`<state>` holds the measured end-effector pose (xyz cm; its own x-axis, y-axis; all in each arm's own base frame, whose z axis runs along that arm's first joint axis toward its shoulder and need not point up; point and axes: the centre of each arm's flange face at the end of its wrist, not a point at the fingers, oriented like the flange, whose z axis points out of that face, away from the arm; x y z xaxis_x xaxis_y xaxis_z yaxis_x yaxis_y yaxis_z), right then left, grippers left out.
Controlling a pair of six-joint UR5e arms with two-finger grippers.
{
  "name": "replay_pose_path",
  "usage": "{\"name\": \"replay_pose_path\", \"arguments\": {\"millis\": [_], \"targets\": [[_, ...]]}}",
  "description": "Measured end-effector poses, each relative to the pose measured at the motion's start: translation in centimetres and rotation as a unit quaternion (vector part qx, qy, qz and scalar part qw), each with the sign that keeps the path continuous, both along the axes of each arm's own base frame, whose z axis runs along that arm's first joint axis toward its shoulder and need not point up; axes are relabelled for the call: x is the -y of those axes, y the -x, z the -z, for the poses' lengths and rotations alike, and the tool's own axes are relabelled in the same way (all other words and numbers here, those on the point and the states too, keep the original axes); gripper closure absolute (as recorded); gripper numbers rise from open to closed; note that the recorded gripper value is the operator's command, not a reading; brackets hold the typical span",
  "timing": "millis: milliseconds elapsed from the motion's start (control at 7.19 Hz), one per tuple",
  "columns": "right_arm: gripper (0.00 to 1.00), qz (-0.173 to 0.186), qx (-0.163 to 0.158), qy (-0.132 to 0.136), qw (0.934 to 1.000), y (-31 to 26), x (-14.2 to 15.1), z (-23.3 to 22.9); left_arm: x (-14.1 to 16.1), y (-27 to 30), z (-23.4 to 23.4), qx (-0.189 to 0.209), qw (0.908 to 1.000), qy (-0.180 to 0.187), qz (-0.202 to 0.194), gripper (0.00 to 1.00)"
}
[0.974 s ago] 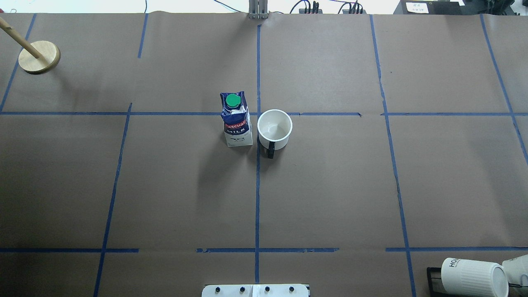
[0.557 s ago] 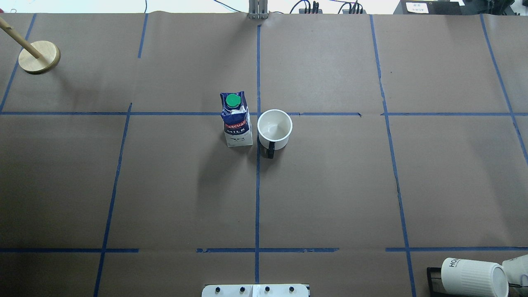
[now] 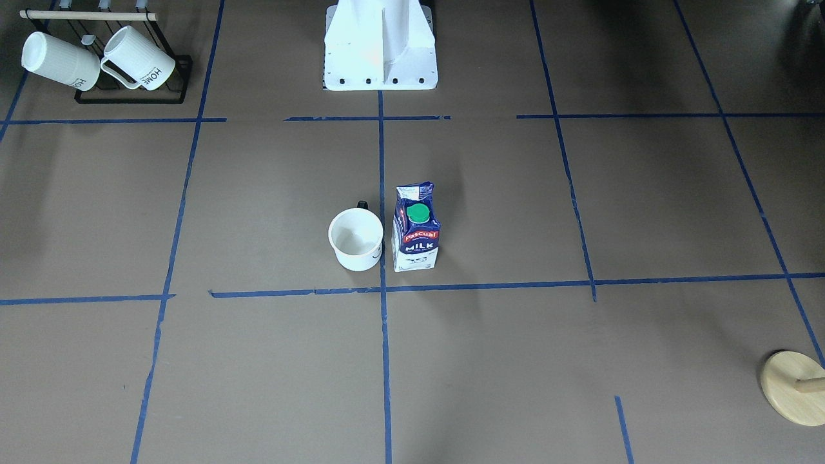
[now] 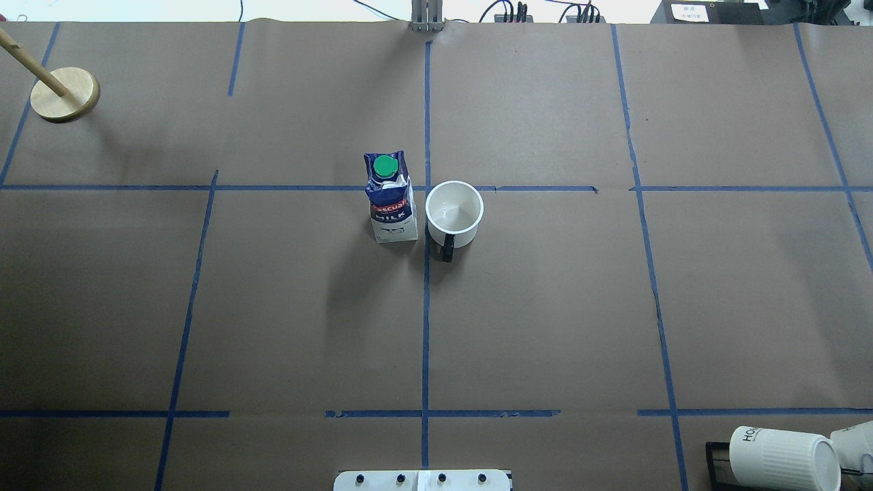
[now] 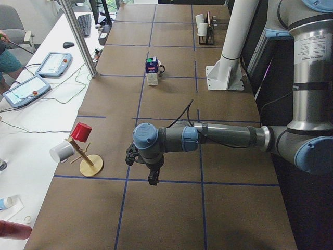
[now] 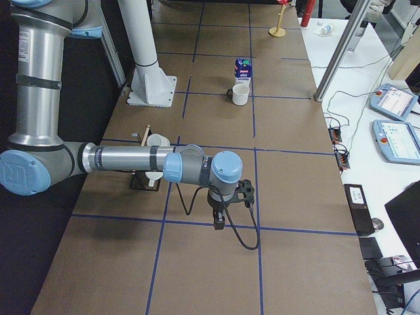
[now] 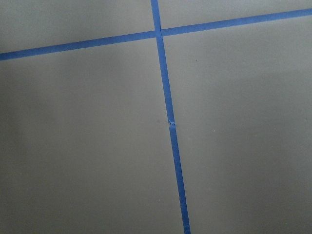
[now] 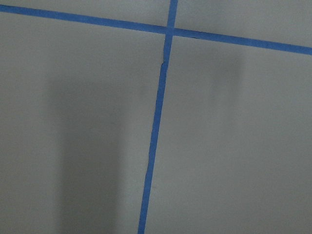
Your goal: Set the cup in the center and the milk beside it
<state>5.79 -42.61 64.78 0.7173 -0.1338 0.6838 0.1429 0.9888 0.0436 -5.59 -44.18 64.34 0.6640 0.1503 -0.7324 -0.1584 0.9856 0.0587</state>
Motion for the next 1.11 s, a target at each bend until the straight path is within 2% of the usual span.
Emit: {"name": "replay_pose_path", "arguments": {"millis": [1113], "targets": [[0.00, 0.000, 0.009, 0.001, 1.0000, 0.15, 0.00, 0.03, -0.24, -0.04, -0.18, -0.003, 1.0000, 0.003, 0.000, 0.00]]}}
